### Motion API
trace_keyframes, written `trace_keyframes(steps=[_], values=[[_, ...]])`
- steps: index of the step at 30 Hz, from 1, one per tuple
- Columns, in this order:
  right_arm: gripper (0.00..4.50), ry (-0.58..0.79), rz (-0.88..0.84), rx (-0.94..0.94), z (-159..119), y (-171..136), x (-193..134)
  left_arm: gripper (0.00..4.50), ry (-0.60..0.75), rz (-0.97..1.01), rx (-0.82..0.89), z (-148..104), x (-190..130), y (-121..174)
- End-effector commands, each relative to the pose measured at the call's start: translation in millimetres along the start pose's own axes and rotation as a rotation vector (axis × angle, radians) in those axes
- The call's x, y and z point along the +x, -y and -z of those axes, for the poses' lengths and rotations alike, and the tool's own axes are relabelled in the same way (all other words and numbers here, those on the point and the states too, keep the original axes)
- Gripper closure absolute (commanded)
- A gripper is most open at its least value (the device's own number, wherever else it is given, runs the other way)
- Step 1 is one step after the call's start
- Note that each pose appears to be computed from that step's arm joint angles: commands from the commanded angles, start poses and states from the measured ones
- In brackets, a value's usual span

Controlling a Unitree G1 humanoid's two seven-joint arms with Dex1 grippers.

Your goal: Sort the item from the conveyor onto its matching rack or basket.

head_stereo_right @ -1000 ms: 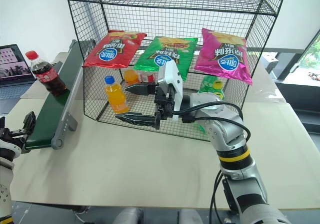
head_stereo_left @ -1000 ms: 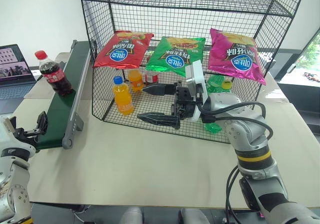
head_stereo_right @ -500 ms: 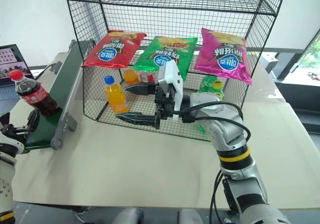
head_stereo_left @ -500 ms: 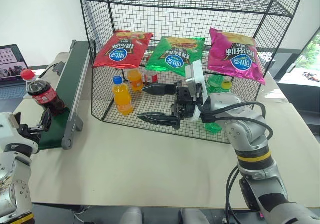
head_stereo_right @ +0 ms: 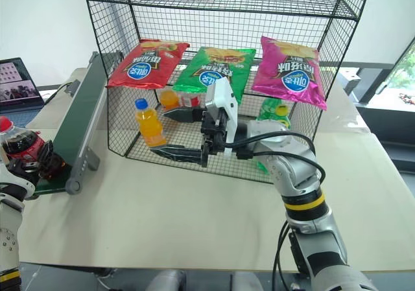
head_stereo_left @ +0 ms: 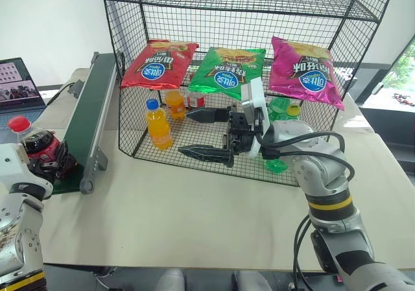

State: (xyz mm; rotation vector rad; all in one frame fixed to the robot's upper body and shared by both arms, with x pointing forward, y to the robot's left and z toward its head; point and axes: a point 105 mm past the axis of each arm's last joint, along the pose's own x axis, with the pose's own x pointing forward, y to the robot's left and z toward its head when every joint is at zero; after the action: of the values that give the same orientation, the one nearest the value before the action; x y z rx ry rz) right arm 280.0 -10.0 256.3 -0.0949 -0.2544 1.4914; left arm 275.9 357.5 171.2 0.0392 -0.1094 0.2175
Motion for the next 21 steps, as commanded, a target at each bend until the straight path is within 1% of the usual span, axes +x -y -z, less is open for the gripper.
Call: trace_keyframes(steps=[1,3,5,9,12,13,15,16,19,21], values=[[0.00,0.035,-0.009,-0.035,-14,-4,-1,1.44,0.039,0.020,-0.003,-9,-4,3],[0.00,0.032,-0.002,-0.037,-14,-3,-2,1.44,0.044,0.040,-0.008,-12,-6,7],[0.00,0.016,0.023,-0.044,-11,-1,-6,1.44,0.044,0.092,0.003,-16,-9,19],[0.00,-0.033,0.114,-0.053,-1,3,-21,1.44,0.047,0.226,0.001,-31,-18,50],[0.00,-0.108,0.206,-0.056,17,-1,-43,1.44,0.042,0.396,-0.022,-44,-28,86],[0.00,-0.137,0.252,-0.045,26,-5,-52,1.44,0.028,0.481,-0.031,-44,-30,104],[0.00,-0.186,0.354,-0.013,42,-9,-65,1.44,-0.004,0.623,-0.032,-41,-31,136],[0.00,-0.202,0.387,-0.006,47,-11,-69,1.44,-0.013,0.659,-0.029,-39,-30,145],[0.00,-0.248,0.570,-0.014,63,-8,-80,1.44,-0.007,0.742,-0.047,-26,-10,184],[0.00,-0.270,0.647,-0.025,70,-8,-83,1.44,0.004,0.774,-0.061,-17,6,206]])
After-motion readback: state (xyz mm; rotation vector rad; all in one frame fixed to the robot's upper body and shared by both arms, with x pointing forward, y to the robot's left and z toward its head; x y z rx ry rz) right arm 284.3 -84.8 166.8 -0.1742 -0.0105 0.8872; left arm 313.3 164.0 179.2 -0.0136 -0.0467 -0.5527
